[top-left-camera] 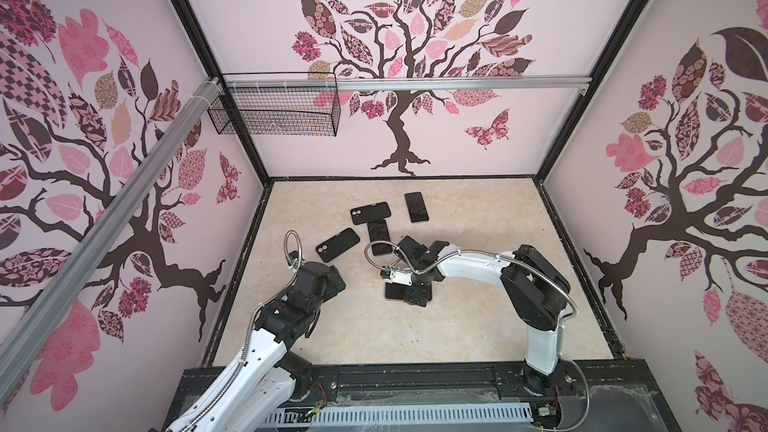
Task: Put the phone into the phone case
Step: 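Carry the cased phone farther from the robot with the right gripper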
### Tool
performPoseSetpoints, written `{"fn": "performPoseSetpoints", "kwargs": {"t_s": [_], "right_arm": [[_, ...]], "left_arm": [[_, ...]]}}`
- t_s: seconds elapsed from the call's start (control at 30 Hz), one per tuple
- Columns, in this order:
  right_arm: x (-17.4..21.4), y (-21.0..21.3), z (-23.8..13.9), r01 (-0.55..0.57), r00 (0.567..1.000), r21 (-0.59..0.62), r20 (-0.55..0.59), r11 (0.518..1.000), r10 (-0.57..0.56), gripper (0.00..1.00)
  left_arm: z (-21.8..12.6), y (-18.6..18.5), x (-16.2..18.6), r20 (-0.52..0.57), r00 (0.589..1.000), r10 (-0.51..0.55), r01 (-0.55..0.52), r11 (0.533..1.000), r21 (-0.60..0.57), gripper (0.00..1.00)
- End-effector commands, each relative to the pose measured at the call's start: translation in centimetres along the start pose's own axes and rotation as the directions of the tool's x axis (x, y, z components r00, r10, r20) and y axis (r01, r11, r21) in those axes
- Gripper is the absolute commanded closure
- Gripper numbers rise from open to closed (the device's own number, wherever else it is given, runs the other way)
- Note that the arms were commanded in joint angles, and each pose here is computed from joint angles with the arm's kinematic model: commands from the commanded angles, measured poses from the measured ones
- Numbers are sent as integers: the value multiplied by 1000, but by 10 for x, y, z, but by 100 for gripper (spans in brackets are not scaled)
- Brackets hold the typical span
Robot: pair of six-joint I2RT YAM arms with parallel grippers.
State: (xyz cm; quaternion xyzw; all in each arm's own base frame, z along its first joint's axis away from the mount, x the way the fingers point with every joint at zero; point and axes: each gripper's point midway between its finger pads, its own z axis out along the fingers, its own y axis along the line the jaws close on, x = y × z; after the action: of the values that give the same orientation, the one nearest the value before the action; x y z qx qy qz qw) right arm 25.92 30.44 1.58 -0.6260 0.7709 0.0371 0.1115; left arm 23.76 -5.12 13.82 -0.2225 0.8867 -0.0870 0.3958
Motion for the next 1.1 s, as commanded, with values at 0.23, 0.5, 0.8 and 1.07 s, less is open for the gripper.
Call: {"fn": "performPoseSetpoints", "kwargs": {"t_s": [0.23, 0.5, 0.8, 1.07], "right_arm": [[6, -4, 17, -135, 991, 52, -13, 990, 136, 44], [-20, -25, -32, -397, 886, -44, 241, 917, 395, 61], [11, -104, -89, -694, 662, -7, 387, 720, 642, 71], [59, -181, -115, -865, 480, 123, 486, 486, 731, 78]], "left_arm": [[-1, 8, 4, 19, 1000, 17, -17, 1000, 4, 2], [-4, -3, -2, 22, 999, 29, -30, 998, 46, 2], [-16, -32, -16, 26, 997, 70, -73, 985, 153, 3], [-22, -53, -23, -2, 991, 130, -127, 969, 211, 3]]}}
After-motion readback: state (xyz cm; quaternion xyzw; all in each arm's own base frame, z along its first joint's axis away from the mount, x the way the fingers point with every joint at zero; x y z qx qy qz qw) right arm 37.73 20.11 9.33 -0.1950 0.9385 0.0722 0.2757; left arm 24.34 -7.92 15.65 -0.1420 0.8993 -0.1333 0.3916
